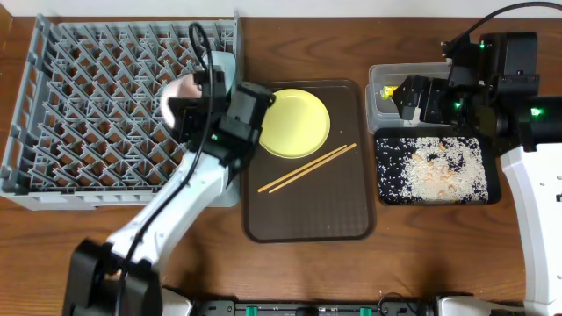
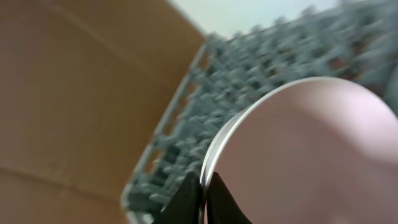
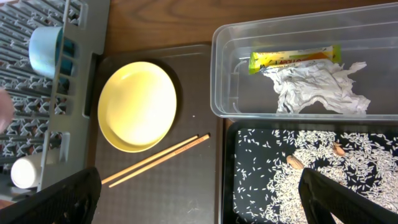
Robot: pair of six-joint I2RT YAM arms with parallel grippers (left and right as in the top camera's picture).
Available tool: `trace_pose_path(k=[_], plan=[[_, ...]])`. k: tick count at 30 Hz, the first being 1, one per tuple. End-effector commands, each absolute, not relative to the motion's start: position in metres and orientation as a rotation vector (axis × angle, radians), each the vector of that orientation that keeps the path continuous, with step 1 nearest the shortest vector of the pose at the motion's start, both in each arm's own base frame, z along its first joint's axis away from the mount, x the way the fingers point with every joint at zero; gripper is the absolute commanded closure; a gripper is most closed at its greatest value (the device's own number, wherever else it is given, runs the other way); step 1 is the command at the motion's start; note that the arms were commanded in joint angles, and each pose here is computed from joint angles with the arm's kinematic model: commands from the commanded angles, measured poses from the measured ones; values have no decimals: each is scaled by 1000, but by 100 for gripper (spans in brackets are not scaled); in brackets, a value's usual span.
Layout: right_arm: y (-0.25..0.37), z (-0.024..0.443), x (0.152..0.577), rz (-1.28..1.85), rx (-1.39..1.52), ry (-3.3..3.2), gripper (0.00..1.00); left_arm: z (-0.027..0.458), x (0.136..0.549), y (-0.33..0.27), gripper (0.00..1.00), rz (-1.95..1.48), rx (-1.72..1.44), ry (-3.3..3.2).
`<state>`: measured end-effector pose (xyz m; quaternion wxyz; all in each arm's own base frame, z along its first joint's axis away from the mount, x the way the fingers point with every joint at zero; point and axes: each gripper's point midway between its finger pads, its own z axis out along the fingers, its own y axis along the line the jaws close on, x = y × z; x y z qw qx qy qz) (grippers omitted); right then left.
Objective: Sort waste into correct bins and load items into the dishwasher
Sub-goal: 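Lift the white bowl and carry it over the dish rack, then lower the white bowl into a rack slot beside the light-blue bowl, release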
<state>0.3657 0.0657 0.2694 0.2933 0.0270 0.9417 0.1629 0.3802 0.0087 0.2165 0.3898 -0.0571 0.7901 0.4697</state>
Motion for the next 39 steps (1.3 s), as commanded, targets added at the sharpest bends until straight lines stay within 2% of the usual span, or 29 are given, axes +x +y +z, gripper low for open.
trace_pose_path(k=[1, 11, 24, 33, 34, 37, 39], plan=[[61, 269, 367, 430, 100, 2508, 1, 220, 377, 29, 92, 1403, -178, 1948], [61, 269, 367, 430, 100, 2508, 1, 185, 393, 23, 92, 1442, -134, 1974], [61, 269, 367, 430, 100, 2508, 1, 180, 395, -3, 93, 1493, 118, 2024], [61, 269, 367, 430, 100, 2508, 1, 179, 394, -21, 92, 1465, 168, 2012], [61, 269, 367, 430, 100, 2508, 1, 177, 394, -22, 92, 1458, 180, 2021], [61, 269, 367, 430, 100, 2508, 1, 168, 395, -25, 74, 1412, 226, 2068], [61, 269, 367, 430, 100, 2508, 1, 156, 394, -29, 70, 1362, 275, 2122]])
